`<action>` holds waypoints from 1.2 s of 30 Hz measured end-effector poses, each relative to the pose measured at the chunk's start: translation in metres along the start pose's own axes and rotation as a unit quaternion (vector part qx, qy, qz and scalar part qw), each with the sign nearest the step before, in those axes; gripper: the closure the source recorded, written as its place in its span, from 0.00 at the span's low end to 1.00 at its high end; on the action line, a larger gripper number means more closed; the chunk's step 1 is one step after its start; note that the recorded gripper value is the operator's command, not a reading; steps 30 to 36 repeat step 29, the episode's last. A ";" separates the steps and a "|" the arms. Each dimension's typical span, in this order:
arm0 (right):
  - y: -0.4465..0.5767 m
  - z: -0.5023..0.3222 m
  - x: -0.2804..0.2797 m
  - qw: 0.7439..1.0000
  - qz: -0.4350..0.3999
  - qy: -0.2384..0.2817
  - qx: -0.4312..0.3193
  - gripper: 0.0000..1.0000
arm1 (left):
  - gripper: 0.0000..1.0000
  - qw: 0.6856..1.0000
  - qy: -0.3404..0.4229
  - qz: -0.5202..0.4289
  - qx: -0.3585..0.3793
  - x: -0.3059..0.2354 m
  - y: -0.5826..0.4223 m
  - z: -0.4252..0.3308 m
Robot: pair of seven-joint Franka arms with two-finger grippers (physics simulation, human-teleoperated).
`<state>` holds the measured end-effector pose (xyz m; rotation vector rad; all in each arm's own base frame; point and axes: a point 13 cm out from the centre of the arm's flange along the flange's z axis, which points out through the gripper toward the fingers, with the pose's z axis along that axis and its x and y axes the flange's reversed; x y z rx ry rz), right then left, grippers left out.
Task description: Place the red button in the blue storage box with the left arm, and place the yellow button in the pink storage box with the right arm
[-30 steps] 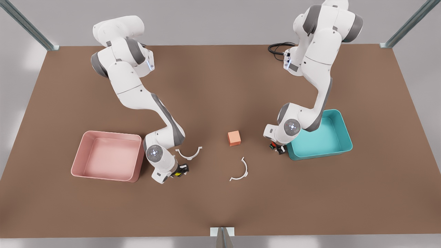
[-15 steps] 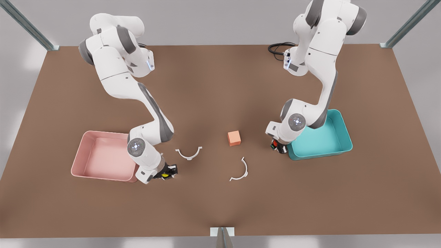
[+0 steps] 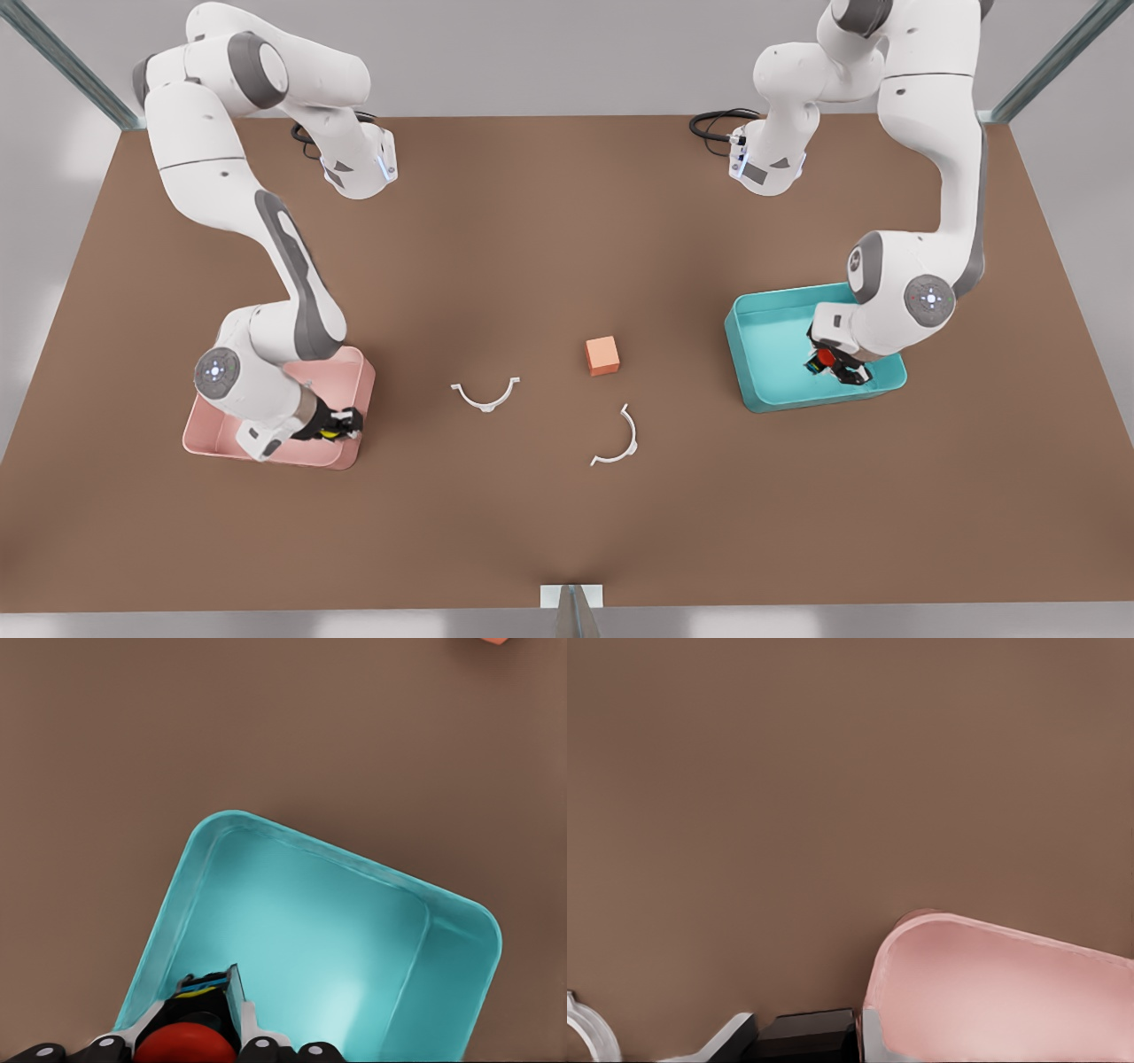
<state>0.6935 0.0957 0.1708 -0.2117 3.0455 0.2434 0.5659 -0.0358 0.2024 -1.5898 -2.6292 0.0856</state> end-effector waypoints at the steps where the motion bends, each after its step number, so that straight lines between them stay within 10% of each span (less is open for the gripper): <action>1: -0.007 0.000 0.003 1.000 -0.002 0.002 0.000 0.52 | 0.51 1.000 0.007 0.008 0.012 0.004 -0.008 0.009; 3: -0.022 0.001 0.007 1.000 -0.005 0.006 0.000 0.52 | 0.00 0.999 0.018 0.022 0.033 0.011 -0.023 0.025; 9: -0.057 0.006 0.028 0.999 -0.017 0.027 -0.011 0.49 | 0.00 0.998 0.012 0.036 0.044 0.013 -0.028 0.023; 10: -0.060 0.009 0.033 0.999 -0.020 0.033 -0.012 0.43 | 0.00 0.999 0.002 0.030 0.031 0.009 -0.021 0.005; 11: -0.063 0.011 0.037 0.999 -0.023 0.038 -0.013 0.08 | 0.00 1.000 -0.011 0.020 0.010 -0.001 -0.006 -0.026; 12: -0.066 0.013 0.041 0.999 -0.026 0.043 -0.013 0.00 | 0.00 0.999 -0.027 0.007 -0.015 -0.016 0.015 -0.070; 18: -0.051 -0.052 -0.014 0.997 -0.071 -0.007 0.004 0.00 | 0.00 0.984 -0.099 -0.114 -0.093 -0.047 0.048 -0.276; 23: 0.010 -0.254 -0.006 0.987 -0.111 -0.059 0.095 0.00 | 0.00 0.976 -0.075 -0.194 -0.058 -0.048 0.031 -0.279; 36: -0.006 -0.298 0.038 0.994 -0.045 -0.009 0.101 0.00 | 0.00 0.961 -0.046 -0.270 -0.040 -0.051 0.026 -0.264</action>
